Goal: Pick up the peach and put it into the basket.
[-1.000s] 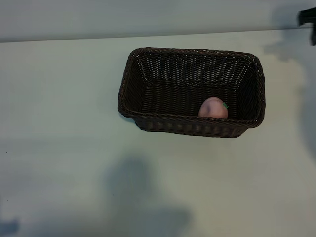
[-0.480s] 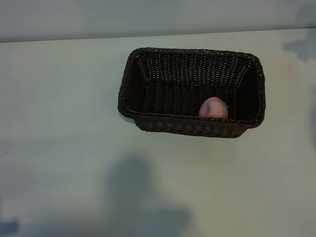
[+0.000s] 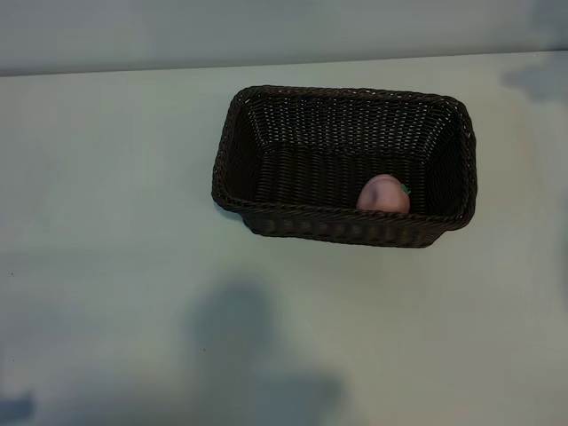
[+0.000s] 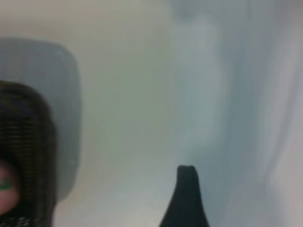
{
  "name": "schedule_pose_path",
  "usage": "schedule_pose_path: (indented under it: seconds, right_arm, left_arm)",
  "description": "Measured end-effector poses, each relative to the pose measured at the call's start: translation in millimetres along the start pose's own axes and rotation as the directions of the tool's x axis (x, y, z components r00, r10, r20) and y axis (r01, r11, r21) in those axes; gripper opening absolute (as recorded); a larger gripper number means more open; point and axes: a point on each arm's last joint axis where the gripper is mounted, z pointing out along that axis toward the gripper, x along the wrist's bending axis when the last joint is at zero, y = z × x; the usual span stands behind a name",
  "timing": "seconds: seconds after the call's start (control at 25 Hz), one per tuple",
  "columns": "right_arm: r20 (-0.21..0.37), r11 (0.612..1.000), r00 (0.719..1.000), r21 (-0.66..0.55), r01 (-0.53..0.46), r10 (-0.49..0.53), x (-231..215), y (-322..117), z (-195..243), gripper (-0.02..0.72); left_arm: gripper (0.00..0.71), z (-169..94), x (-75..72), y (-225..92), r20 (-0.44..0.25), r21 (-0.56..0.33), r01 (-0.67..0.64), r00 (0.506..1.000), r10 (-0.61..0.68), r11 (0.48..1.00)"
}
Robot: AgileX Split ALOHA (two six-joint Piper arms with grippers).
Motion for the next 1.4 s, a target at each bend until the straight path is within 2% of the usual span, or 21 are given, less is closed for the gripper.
schedule_pose_path:
  seconds: [0.28, 0.6, 0.8, 0.92, 1.2, 1.4]
  right_arm:
    - [-0.026, 0.979, 1.000, -0.202, 0.010, -0.016, 11, -26, -91, 0.536]
    - [-0.047, 0.926, 0.998, -0.376, 0.017, -0.038, 21, -94, -169, 0.527]
    - [-0.042, 0.895, 0.998, -0.445, 0.028, -0.052, 24, -146, -193, 0.526]
    - [-0.035, 0.854, 0.997, -0.519, 0.036, -0.064, 26, -185, -208, 0.526]
    - [-0.022, 0.781, 0.997, -0.623, 0.047, -0.078, 26, -255, -209, 0.526]
    - [-0.032, 0.754, 0.993, -0.654, 0.063, -0.111, 26, -286, -197, 0.526]
  left_arm:
    - [0.498, 0, 0.0, 0, 0.000, 0.000, 0.000, 1.000, 0.000, 1.000]
    - [0.498, 0, 0.0, 0, 0.000, 0.000, 0.000, 1.000, 0.000, 1.000]
    - [0.498, 0, 0.0, 0, 0.000, 0.000, 0.000, 1.000, 0.000, 1.000]
    - [0.498, 0, 0.0, 0, 0.000, 0.000, 0.000, 1.000, 0.000, 1.000]
    - [0.498, 0, 0.0, 0, 0.000, 0.000, 0.000, 1.000, 0.000, 1.000]
    - [0.498, 0, 0.0, 0, 0.000, 0.000, 0.000, 1.000, 0.000, 1.000]
